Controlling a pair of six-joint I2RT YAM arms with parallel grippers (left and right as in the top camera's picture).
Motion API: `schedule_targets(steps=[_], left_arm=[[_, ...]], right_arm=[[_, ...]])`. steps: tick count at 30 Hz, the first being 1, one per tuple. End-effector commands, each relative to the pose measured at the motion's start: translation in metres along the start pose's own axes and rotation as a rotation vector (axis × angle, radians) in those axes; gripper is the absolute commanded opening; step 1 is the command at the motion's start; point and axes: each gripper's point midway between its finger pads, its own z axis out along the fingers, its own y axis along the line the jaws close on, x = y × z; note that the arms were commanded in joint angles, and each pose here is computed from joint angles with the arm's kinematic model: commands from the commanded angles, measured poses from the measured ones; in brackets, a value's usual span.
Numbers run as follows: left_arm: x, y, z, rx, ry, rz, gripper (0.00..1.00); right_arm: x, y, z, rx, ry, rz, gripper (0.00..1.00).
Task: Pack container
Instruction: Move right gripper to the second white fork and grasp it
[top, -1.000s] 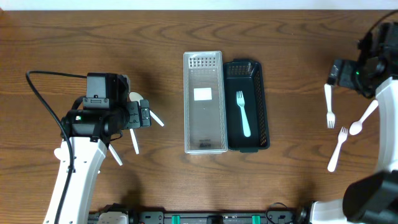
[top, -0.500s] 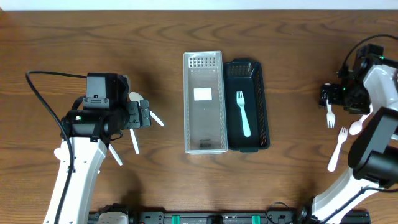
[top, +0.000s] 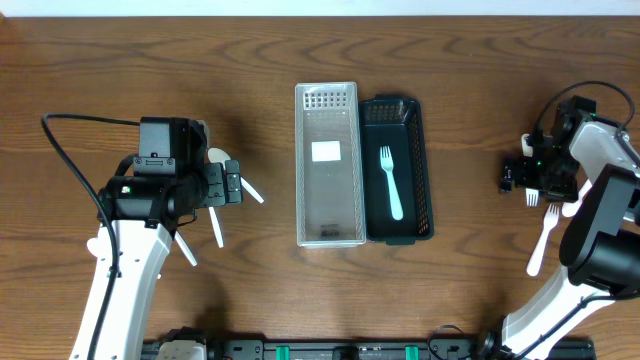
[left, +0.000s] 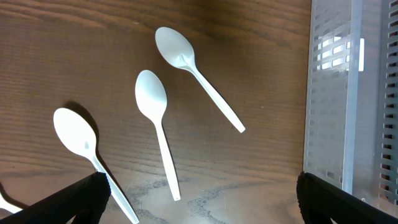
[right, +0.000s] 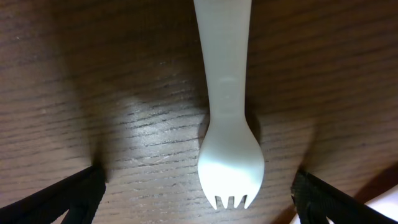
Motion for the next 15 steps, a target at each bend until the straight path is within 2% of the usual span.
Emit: schedule_targets(steps=[1, 6, 10, 15], left_arm=[[-0.0039, -0.0018, -0.0025, 0.007, -0.007, -0.005, 0.98], [-0.0039, -0.0018, -0.0025, 0.007, -0.007, -0.005, 0.98], [-0.0039, -0.0019, -0.0025, 0.007, -0.007, -0.005, 0.98], [-0.0039, -0.0018, -0.0025, 0.007, -0.007, -0.005, 0.98]], right_arm=[[0.0069, 0.001, 0.0118, -0.025, 0.018, -0.001, 0.99], [0.0044, 0.0012, 0.012, -0.027, 0.007, 0.0, 0.99], [0.0005, 0.0014, 0.012, -0.028, -0.009, -0.001, 0.95], [-0.0021, 0.0011, 0.012, -0.027, -0.019, 0.004, 0.72]])
